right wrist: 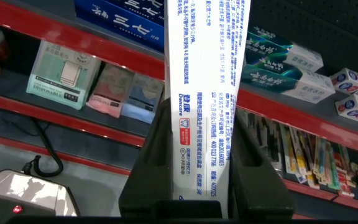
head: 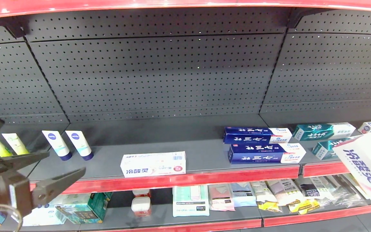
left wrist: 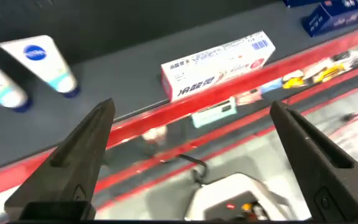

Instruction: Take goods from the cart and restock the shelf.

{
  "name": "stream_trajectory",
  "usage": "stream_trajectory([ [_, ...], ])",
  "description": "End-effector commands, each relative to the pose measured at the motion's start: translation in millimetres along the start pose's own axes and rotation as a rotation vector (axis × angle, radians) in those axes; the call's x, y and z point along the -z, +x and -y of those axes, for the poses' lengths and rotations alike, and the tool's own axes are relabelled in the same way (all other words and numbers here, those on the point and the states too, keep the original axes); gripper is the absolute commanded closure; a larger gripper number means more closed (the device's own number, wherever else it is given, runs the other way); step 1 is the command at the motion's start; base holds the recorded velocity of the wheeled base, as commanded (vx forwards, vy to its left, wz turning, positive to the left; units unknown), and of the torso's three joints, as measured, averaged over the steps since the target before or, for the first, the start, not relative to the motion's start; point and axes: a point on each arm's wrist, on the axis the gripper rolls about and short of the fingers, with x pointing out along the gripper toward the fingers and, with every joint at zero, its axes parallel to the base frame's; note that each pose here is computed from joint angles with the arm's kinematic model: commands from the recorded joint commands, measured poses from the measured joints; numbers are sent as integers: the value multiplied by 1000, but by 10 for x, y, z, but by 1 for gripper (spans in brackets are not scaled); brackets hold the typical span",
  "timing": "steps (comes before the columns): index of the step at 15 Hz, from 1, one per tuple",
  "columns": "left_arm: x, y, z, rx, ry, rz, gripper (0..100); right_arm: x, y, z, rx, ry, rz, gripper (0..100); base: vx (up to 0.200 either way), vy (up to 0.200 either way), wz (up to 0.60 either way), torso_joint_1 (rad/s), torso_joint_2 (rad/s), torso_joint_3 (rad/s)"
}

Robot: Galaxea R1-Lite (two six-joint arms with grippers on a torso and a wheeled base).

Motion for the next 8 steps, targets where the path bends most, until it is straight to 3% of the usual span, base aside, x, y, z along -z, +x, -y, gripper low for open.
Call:
stream_trajectory([
  [1, 183, -418, 47, -20, 120, 101, 0, -27, 42, 14, -11, -7, -13, 100, 0, 0, 0, 0, 0, 0],
  [4, 375, -669, 73, -46, 128, 141, 0, -127, 79, 53, -36, -38, 2, 100, 0, 0, 0, 0, 0, 0],
  [8, 615, -937, 99, -88, 123, 144, 0, -175, 125, 77, -43, -45, -8, 100, 0, 0, 0, 0, 0, 0],
])
